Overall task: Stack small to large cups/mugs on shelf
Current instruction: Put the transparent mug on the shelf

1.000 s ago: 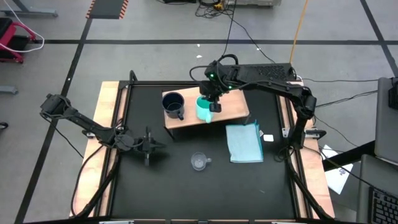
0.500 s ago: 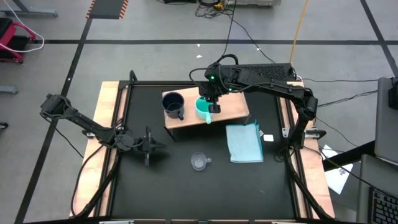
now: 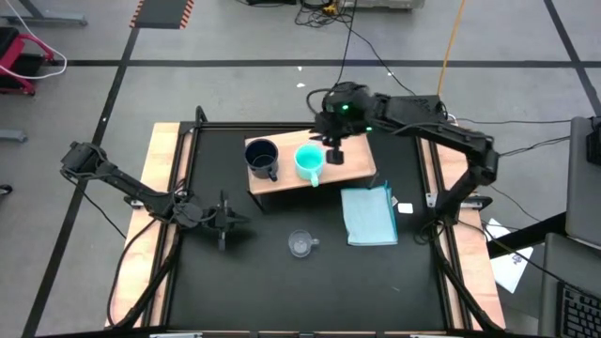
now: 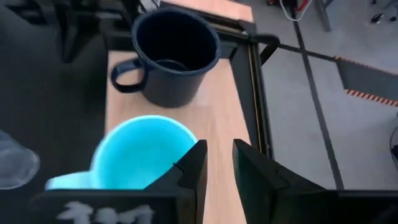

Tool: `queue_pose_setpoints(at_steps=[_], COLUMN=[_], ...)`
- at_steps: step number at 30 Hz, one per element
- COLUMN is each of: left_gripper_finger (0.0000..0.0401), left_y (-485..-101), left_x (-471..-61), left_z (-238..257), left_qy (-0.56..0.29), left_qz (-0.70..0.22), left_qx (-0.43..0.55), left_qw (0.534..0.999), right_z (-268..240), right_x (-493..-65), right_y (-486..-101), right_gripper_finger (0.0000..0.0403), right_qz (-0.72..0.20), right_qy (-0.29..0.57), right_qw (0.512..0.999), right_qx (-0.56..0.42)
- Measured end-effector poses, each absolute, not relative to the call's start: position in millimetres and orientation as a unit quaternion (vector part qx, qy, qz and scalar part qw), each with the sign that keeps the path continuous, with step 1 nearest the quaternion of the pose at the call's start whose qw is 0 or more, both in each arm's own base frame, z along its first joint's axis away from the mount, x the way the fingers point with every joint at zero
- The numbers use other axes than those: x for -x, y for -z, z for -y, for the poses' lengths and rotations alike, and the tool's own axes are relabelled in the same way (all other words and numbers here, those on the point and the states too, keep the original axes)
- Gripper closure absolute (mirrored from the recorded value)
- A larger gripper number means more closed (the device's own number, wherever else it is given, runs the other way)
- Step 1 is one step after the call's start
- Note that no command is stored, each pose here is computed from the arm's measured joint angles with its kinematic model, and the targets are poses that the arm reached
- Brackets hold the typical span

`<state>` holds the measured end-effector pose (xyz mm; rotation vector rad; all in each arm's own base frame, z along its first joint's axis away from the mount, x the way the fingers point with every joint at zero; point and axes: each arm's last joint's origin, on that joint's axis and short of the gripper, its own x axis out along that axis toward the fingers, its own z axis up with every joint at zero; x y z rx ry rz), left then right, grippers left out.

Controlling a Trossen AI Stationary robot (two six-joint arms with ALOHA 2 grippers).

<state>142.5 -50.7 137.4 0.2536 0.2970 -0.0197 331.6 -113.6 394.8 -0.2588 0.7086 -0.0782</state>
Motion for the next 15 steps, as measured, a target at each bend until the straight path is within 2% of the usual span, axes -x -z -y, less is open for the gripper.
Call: queue_pose_setpoints(at_steps=[2, 6, 15], left_gripper_finger=[0.0375, 0.0375, 0.0375], left_y=[-137.4, -137.5, -137.4], left_x=[-142.6, -142.5, -142.5], left_z=[50.6, 50.7, 50.7], left_qy=[0.01, 0.009, 0.009], left_qz=[-0.148, -0.147, -0.148], left_qx=[-0.126, -0.124, -0.123], left_qw=[0.981, 0.981, 0.981], right_z=[108.0, 91.9, 53.9], right_x=[-319.6, -299.2, -248.6], right_y=[-403.8, -410.8, -406.9], right_gripper_finger=[0.0344, 0.0393, 0.0402], right_qz=[-0.342, -0.331, -0.287], right_qy=[0.03, 0.005, -0.017], right_qw=[0.932, 0.936, 0.95], right_qx=[0.114, 0.116, 0.12])
